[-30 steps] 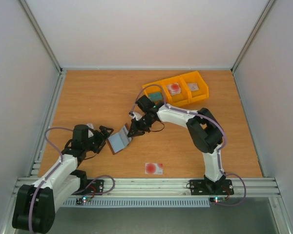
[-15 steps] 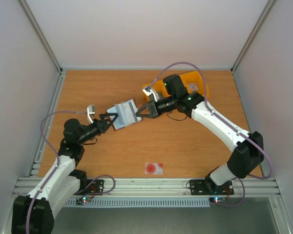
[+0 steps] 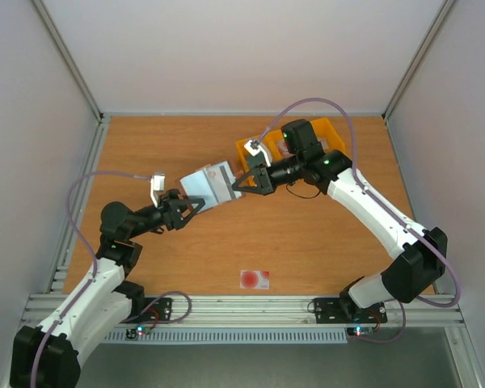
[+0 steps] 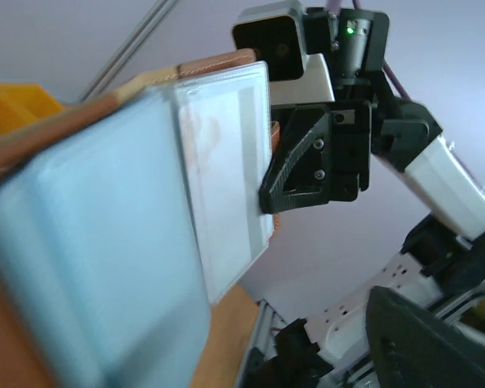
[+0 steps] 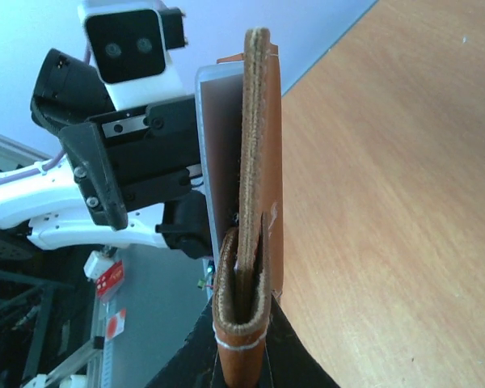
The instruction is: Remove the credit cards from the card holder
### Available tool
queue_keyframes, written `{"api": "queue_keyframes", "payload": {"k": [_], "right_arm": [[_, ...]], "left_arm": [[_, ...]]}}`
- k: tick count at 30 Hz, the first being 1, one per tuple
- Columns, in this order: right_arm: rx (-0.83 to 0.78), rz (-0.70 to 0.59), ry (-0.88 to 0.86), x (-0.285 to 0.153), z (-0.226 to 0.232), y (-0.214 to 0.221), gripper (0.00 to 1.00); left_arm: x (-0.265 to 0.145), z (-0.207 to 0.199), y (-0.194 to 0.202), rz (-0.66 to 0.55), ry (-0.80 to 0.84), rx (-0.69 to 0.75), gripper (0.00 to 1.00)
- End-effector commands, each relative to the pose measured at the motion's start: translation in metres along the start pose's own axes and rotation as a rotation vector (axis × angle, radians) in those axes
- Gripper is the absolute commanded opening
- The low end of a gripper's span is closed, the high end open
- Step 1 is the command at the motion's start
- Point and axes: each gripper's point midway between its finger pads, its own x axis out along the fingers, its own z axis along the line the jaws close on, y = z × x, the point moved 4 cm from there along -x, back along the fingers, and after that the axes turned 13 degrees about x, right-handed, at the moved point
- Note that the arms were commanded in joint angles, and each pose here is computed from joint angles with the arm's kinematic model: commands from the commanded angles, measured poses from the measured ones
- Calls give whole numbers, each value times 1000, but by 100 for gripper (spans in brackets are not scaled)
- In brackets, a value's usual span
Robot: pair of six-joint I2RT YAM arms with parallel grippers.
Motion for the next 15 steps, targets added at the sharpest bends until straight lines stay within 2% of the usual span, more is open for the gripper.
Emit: {"api": "queue_keyframes", "payload": {"k": [1,4,7,9,11,13,15], "right_arm": [[-72,-36,-69,-8,17,-14,1],[-89,-25,-98,-7,19,-9,1],[-119,-19,-122,-10,24,-4,1],[-141,-8,-144,-11,28,0,6],[-190,2,-154,-15,31,7,23],[-211,-27,-130,-25,23,6,39],[-172,-45,-143,-34,14,-1,46]], "left_arm": [[0,-5,-16,-68,-13,100,74],[1,0,-22,-99,-48,7,38],[1,1,-23,-105,-58,-6,21],[1,5,-23,-107,-81,-12,2],[1,12,-21,-106,-121,-40,0],[1,4,-23,-101,-81,-4,0],[1,-10,-23,-81,-20,85,0]]}}
